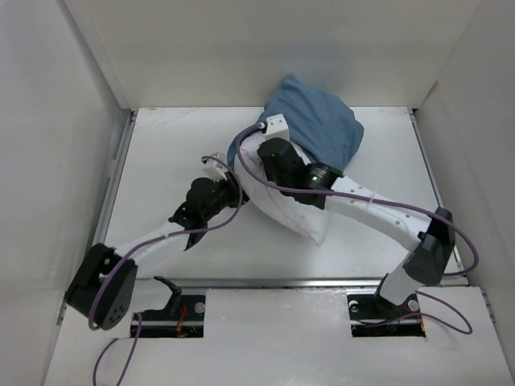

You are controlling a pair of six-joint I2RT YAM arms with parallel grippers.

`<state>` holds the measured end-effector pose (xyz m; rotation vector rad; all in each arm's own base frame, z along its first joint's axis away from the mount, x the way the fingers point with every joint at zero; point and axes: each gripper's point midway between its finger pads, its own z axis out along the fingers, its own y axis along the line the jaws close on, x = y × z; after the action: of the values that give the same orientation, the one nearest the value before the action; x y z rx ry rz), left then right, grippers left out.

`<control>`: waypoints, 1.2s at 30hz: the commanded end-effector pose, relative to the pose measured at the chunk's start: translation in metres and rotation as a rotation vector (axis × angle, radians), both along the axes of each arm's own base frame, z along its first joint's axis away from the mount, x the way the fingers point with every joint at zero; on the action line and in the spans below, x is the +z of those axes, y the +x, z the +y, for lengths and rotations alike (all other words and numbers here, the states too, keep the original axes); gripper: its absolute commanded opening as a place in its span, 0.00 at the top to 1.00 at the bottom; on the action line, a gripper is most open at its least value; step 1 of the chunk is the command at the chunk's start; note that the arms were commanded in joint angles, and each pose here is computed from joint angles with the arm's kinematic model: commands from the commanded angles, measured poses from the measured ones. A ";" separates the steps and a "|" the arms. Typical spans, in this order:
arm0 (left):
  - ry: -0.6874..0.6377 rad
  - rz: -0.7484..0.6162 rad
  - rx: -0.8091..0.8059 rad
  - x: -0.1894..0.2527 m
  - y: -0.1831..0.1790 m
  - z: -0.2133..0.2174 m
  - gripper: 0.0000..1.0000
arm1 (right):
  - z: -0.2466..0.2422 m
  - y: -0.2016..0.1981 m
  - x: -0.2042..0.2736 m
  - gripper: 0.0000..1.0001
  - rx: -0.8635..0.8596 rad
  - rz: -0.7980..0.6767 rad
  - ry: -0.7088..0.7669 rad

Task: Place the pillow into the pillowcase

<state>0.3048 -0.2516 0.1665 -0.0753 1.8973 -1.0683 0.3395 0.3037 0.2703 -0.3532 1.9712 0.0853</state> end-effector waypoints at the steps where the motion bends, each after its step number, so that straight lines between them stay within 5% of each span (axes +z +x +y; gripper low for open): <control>1: -0.121 -0.230 -0.034 0.094 -0.026 -0.001 1.00 | -0.076 0.024 -0.066 1.00 -0.461 -0.020 -0.250; 9: -0.106 -0.167 0.050 0.091 -0.067 0.033 1.00 | -0.102 0.051 -0.055 1.00 -0.831 -0.214 -0.294; 20: -0.060 -0.086 0.128 0.060 -0.069 0.048 1.00 | -0.116 0.032 -0.052 1.00 -0.835 -0.136 -0.277; 21: -0.046 -0.072 0.138 0.058 -0.065 0.048 0.94 | -0.114 0.032 -0.043 1.00 -0.823 -0.133 -0.229; 24: 0.030 -0.044 0.176 0.041 -0.050 0.048 0.53 | -0.099 0.025 -0.062 1.00 -0.694 -0.001 -0.174; 25: 0.021 -0.054 0.176 0.046 -0.045 0.044 0.39 | -0.079 0.033 -0.034 1.00 -0.571 -0.023 -0.059; 27: 0.108 -0.050 0.141 0.028 -0.035 0.034 0.34 | -0.039 0.020 -0.058 1.00 -0.265 0.106 0.052; 30: 0.172 -0.072 0.110 0.025 -0.017 0.020 0.34 | -0.004 0.006 -0.008 1.00 0.017 0.041 0.261; 36: 0.265 -0.051 0.068 -0.002 0.024 -0.006 0.36 | -0.031 0.001 0.022 1.00 0.030 0.016 0.245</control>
<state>0.3025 -0.2397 0.1247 -0.0383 2.0996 -0.7087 0.3307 0.2574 0.2404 -0.1727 2.0974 0.1945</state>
